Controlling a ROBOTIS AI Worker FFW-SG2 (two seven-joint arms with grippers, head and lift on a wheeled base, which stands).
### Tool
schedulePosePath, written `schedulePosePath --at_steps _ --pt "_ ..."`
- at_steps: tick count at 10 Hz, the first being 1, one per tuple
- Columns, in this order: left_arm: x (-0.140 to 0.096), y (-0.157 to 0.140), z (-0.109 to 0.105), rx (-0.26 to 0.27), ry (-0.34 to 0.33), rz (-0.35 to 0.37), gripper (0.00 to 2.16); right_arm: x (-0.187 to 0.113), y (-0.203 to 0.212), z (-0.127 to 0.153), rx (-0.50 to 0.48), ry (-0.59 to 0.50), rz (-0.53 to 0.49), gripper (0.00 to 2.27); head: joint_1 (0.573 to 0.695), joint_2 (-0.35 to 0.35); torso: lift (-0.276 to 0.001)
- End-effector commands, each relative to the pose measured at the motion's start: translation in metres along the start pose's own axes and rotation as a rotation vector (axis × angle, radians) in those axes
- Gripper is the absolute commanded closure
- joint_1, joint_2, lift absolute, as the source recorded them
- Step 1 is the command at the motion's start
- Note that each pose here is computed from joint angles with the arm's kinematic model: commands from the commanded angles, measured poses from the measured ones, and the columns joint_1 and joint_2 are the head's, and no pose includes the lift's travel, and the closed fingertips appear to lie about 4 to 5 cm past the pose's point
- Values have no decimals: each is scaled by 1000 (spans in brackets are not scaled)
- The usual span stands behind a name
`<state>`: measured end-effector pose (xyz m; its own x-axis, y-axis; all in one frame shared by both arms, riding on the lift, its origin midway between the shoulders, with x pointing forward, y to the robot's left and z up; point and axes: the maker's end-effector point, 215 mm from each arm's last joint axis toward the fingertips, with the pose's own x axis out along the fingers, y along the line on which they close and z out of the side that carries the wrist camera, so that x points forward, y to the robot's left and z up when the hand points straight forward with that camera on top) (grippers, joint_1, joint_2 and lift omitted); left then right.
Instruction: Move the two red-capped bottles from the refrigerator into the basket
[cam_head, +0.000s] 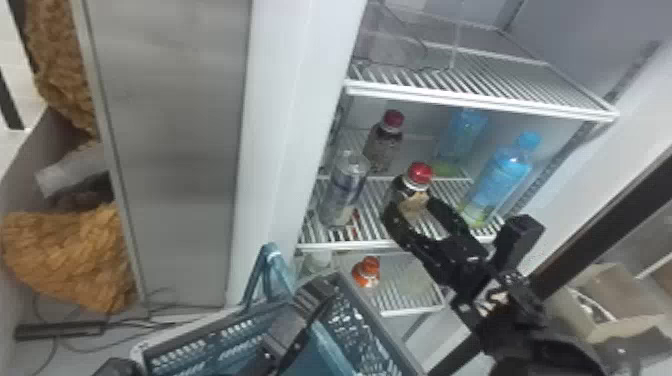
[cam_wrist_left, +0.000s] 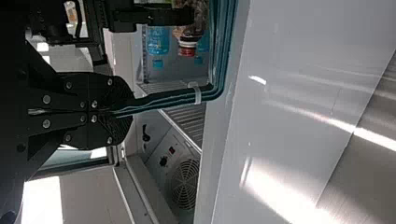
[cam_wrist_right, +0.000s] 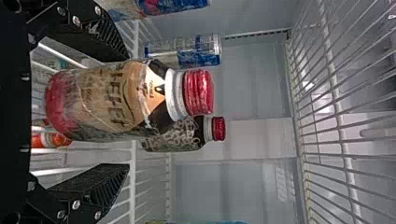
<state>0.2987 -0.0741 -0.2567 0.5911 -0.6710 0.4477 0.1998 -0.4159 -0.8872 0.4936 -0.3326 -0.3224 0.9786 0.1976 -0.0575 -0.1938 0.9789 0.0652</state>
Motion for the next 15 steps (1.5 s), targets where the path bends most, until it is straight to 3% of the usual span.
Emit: schedulePosePath --at_steps 1,4,5,6,7,10,15 --pt "0 0 0 -1 0 0 1204 13 2 0 2 -3 10 214 695 -350 0" --pt "1 -1 0 1 1 -2 1204 34 10 -6 14 5 35 223 695 -350 0" --pt "1 -1 1 4 3 -2 1204 38 11 -7 18 6 41 383 695 -350 0" --pt "1 -1 0 2 4 -3 1204 42 13 -3 7 -10 48 848 695 -350 0" --pt "2 -1 0 5 6 -3 1204 43 13 -1 -4 -13 47 1076 695 -350 0" --pt "2 -1 -1 6 10 -3 1204 34 14 6 -24 -24 47 1104 695 -350 0" --pt "3 -2 0 8 11 -5 1204 -24 14 14 -33 15 21 1104 695 -350 0"
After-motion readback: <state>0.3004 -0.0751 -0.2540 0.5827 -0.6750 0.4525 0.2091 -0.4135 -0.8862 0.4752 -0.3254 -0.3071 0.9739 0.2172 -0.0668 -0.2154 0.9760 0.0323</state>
